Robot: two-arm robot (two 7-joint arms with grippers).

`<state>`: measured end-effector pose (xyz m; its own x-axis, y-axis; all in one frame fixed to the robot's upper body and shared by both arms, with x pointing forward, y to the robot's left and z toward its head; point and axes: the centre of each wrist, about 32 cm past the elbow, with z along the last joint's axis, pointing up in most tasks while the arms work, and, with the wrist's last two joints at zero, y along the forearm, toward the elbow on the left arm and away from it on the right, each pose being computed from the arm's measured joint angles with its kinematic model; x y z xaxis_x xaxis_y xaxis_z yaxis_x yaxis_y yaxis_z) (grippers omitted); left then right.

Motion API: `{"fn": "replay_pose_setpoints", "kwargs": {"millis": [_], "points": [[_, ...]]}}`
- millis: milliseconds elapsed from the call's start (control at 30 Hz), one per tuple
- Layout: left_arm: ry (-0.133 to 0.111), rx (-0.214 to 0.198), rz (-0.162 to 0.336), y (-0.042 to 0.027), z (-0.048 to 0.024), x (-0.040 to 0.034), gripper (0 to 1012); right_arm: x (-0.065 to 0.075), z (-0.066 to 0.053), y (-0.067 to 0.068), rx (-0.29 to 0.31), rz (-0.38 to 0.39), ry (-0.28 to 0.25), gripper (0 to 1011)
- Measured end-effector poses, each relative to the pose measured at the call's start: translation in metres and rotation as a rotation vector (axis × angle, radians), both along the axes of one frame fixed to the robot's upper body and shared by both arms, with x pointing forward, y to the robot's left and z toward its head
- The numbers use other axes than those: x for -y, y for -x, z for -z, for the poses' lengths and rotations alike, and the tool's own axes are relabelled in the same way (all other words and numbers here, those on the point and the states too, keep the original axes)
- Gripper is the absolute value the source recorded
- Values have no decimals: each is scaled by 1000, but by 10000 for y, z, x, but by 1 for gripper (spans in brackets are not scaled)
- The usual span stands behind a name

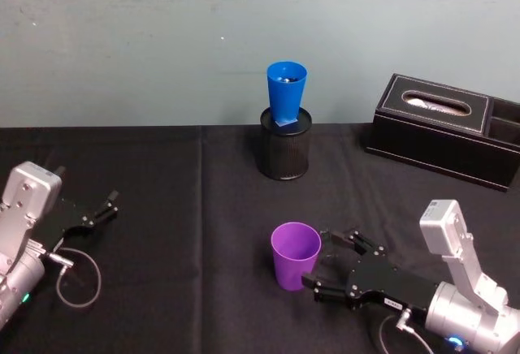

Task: Pick up one cup with a gripper and tap it against the other cup.

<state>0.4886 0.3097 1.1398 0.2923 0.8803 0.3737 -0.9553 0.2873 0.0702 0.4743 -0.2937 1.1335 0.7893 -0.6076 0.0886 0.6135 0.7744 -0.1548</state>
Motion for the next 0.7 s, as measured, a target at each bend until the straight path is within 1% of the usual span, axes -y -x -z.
{"fn": "replay_pose_setpoints", "kwargs": {"millis": [700], "points": [[0,0,0,0,0,0,1000,-193,42,-139,-12,-25,-26,1003]]}}
